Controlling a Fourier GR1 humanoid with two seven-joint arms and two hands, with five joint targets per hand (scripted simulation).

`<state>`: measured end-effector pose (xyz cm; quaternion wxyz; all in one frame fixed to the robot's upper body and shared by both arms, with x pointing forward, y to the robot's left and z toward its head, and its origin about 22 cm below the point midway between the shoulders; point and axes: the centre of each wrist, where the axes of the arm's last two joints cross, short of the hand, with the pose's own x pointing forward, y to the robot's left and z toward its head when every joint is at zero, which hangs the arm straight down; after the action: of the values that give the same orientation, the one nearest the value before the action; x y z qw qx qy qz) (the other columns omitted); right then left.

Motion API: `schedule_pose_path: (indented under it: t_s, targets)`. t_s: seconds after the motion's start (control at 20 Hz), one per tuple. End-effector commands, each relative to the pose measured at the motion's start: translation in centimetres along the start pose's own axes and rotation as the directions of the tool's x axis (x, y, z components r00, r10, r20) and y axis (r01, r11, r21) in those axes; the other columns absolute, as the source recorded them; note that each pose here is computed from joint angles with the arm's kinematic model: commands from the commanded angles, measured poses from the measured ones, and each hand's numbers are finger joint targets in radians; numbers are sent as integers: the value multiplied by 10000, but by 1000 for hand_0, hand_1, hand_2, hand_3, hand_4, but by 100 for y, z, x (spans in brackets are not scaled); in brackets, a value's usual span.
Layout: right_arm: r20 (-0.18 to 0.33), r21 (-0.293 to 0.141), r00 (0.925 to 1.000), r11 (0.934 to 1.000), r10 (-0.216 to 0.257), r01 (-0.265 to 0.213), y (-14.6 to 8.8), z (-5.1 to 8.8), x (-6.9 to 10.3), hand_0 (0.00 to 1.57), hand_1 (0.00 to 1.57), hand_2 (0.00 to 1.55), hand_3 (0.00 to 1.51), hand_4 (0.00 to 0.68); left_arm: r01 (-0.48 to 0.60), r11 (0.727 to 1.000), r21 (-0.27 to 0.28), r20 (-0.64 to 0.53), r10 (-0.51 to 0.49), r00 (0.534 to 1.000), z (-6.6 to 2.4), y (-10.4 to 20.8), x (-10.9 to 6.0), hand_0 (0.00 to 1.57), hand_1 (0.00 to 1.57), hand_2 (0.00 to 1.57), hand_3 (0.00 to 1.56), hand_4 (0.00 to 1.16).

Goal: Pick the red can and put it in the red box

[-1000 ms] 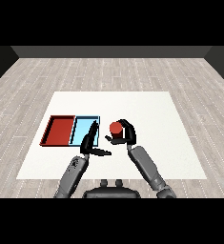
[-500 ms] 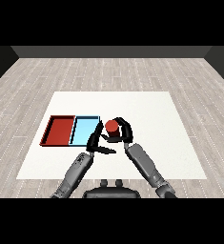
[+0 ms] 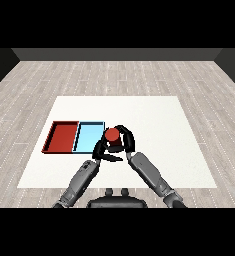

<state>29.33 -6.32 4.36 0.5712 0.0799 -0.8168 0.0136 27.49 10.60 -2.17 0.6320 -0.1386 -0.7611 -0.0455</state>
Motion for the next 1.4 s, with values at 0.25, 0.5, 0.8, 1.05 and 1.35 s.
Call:
schedule_pose_path:
  t_s: [0.25, 0.5, 0.8, 1.05, 1.35]
  targets:
    - [-111, 331, 9997, 9992, -236, 240, 312, 44, 16, 1494, 1494, 1447, 1378, 617, 78, 9988, -486, 109, -73, 9999, -147, -199, 43, 0, 0, 0, 0, 0]
    - [-77, 522, 9996, 9983, -259, 263, 203, 189, -110, 1482, 1482, 1455, 1375, 620, -28, 9997, -236, 291, 35, 9996, -98, -66, 140, 0, 0, 0, 0, 0]
    - [-101, 702, 9999, 9975, -70, 77, 321, 149, -80, 1467, 1467, 1450, 1366, 630, 546, 9976, 427, 115, -552, 9984, -188, -203, 66, 0, 0, 0, 0, 431]
    - [-135, 829, 9995, 9961, -289, 300, 353, 183, 38, 1479, 1479, 1455, 1367, 632, 416, 9789, 2000, -477, -327, 9983, -85, -136, -11, 1571, 1571, 1564, 1486, 988]
    - [-72, 834, 9996, 9962, -262, 268, 378, 107, 36, 1535, 1535, 1459, 1376, 606, 1227, 9638, 2368, -776, -1072, 9912, -181, -302, 123, 1550, 1550, 1505, 1410, 912]
